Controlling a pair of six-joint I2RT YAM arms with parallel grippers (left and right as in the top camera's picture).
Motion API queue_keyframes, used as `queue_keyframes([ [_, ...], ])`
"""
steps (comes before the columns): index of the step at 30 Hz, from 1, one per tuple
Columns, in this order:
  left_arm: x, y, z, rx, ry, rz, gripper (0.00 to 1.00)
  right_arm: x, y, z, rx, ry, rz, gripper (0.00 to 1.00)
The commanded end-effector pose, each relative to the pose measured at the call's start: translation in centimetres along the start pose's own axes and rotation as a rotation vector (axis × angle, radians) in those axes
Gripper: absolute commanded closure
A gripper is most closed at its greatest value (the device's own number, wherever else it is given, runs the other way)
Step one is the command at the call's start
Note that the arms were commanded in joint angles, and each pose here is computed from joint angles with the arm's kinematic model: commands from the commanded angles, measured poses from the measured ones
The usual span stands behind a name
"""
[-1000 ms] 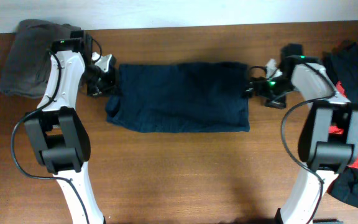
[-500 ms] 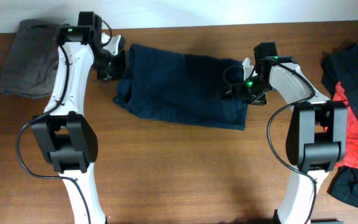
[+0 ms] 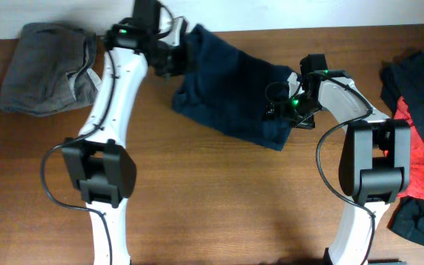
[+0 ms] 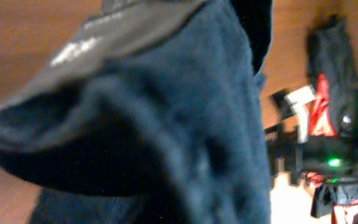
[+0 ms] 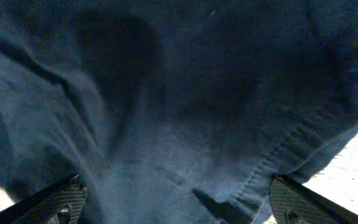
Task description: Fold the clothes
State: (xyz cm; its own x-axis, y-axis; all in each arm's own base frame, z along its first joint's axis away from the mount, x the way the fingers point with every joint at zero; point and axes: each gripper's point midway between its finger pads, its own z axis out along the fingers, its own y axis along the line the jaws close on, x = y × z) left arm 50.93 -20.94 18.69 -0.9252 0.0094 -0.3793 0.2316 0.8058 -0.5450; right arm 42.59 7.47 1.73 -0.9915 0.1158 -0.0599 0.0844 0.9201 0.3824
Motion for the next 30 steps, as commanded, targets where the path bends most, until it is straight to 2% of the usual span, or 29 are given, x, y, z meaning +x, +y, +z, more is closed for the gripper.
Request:
queue_keyframes([
  [1, -0.7, -5.2, 1.1, 0.100, -0.039, 0.073, 0.98, 1.0, 0.1, 0.8, -0.005, 0.031, 0.023, 0.01],
  [3, -1.0, -6.9, 1.8, 0.104, -0.068, 0.109, 0.98, 1.0, 0.1, 0.8, -0.005, 0.034, 0.025, 0.00],
  [9, -0.5, -9.0, 3.7, 0.022, -0.101, 0.147, 0.98, 0.7, -0.1, 0.7, -0.005, 0.022, 0.098, 0.10],
  [15, 0.7, -10.1, 5.7, 0.020, -0.074, 0.175, 0.98, -0.9, -0.2, -0.6, -0.011, -0.024, 0.099, 0.10],
  [23, 3.5, -11.1, 9.5, 0.024, 0.009, 0.194, 0.98, -5.3, -2.9, -7.1, -0.012, -0.152, 0.170, 0.09],
  [30, 6.8, -14.5, 12.8, 0.064, 0.064, 0.259, 0.98, -7.5, -5.2, -11.8, -0.009, -0.237, 0.201, 0.05],
])
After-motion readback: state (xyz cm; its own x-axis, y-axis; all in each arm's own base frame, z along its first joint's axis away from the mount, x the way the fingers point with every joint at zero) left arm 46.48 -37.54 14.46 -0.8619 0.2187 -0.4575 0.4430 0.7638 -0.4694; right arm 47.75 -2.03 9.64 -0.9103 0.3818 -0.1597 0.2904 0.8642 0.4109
